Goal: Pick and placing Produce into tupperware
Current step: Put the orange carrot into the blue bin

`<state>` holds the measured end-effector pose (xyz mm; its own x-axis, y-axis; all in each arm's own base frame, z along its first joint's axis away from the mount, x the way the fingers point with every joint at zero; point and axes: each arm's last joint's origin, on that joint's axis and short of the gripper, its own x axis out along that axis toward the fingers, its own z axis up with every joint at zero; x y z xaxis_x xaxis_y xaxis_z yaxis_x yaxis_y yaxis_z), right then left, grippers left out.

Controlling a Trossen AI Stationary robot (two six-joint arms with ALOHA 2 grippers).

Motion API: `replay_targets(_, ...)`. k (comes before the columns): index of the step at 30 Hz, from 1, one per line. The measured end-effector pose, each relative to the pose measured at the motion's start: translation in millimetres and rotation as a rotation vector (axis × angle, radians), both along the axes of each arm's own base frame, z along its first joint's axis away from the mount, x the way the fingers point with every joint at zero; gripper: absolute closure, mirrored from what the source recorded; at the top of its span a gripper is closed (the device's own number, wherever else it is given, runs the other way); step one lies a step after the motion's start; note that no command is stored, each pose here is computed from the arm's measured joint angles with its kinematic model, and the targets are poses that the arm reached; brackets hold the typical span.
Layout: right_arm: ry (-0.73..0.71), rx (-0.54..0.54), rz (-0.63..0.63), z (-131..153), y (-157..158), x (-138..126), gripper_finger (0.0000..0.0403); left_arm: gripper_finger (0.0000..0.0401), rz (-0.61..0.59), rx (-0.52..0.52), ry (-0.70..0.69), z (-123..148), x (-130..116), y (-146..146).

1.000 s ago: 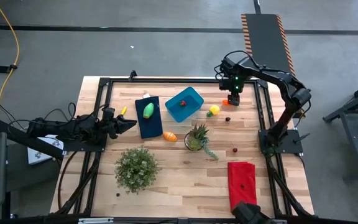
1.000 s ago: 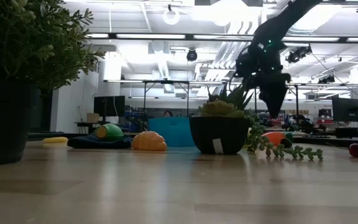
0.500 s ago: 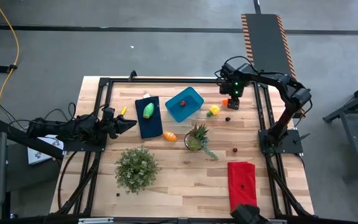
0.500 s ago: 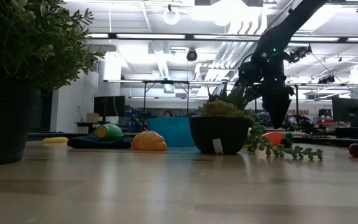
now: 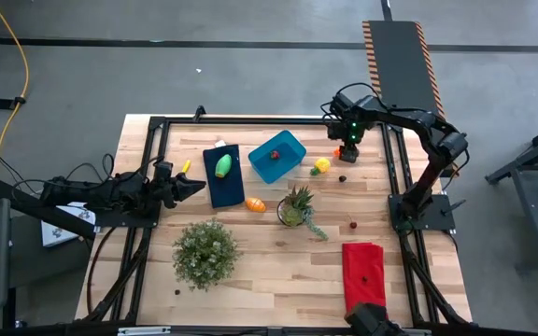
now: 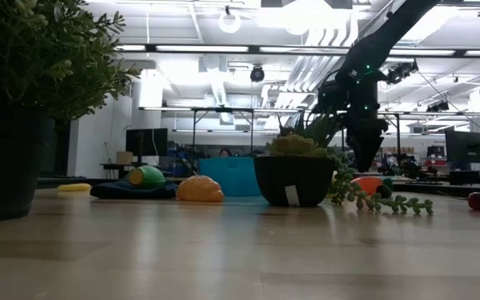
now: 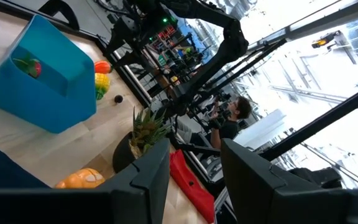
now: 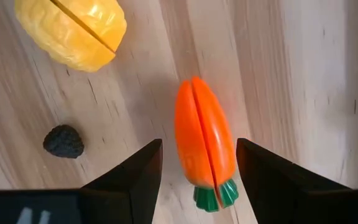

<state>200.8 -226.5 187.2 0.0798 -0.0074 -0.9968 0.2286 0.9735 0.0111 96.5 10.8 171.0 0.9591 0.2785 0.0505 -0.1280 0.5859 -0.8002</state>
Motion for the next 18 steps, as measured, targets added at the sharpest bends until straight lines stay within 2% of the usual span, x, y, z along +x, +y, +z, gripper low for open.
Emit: replay_targets(18,-0.006,-0.006,0.001,0.1,-2.3,-1.5,0.0206,0.0270,-0.007,-0.005,-0.001,0.0,0.1,-0.2)
